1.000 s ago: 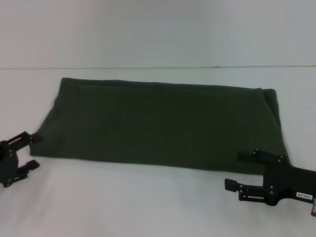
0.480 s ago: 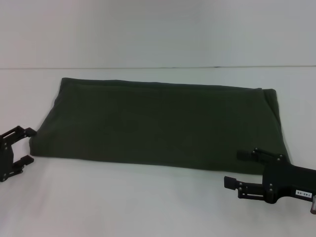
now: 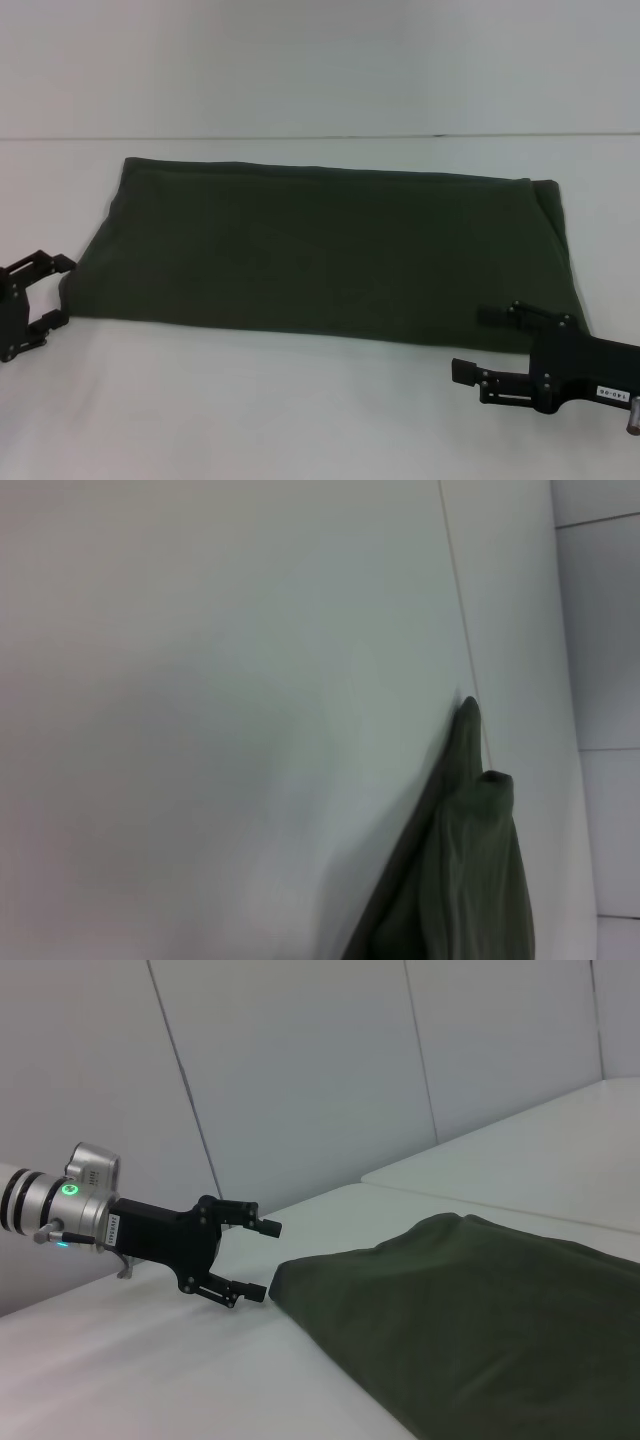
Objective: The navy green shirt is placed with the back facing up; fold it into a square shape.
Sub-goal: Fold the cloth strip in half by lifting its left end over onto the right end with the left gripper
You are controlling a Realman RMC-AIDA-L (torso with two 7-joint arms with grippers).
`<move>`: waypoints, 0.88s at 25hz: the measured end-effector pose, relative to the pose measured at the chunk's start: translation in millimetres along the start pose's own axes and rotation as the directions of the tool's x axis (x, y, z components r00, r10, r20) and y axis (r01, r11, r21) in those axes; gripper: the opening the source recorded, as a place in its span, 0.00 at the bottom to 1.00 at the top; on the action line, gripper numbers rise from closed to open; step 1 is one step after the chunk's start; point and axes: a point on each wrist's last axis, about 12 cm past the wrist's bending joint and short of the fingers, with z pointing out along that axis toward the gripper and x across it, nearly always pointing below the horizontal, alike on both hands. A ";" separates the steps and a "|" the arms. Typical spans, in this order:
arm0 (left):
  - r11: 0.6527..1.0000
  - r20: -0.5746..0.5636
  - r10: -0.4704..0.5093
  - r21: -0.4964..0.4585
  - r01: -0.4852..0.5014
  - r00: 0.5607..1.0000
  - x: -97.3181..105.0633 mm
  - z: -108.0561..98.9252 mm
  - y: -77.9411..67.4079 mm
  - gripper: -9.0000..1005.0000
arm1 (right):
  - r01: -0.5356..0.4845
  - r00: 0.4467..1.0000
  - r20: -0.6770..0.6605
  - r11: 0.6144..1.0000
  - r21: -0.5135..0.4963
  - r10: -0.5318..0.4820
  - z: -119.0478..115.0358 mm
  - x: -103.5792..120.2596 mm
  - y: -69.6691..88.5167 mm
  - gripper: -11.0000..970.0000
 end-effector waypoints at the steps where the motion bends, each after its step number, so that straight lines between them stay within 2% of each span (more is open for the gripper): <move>1: 1.000 0.001 0.001 0.000 -0.001 1.000 -0.2 0.6 -0.5 0.81 | 0.001 1.000 0.000 1.000 -0.001 -0.001 0.2 -0.2 -0.1 0.97; 12: 1.000 -0.005 0.012 -0.011 -0.012 1.000 1.1 13.5 -6.1 0.80 | 0.001 1.000 0.001 1.000 -0.002 -0.001 0.0 -0.3 0.2 0.97; 22: 0.998 -0.039 0.065 -0.004 -0.066 0.997 1.2 36.2 -26.9 0.79 | -0.010 1.000 0.001 1.000 0.001 0.010 -0.3 0.2 0.1 0.97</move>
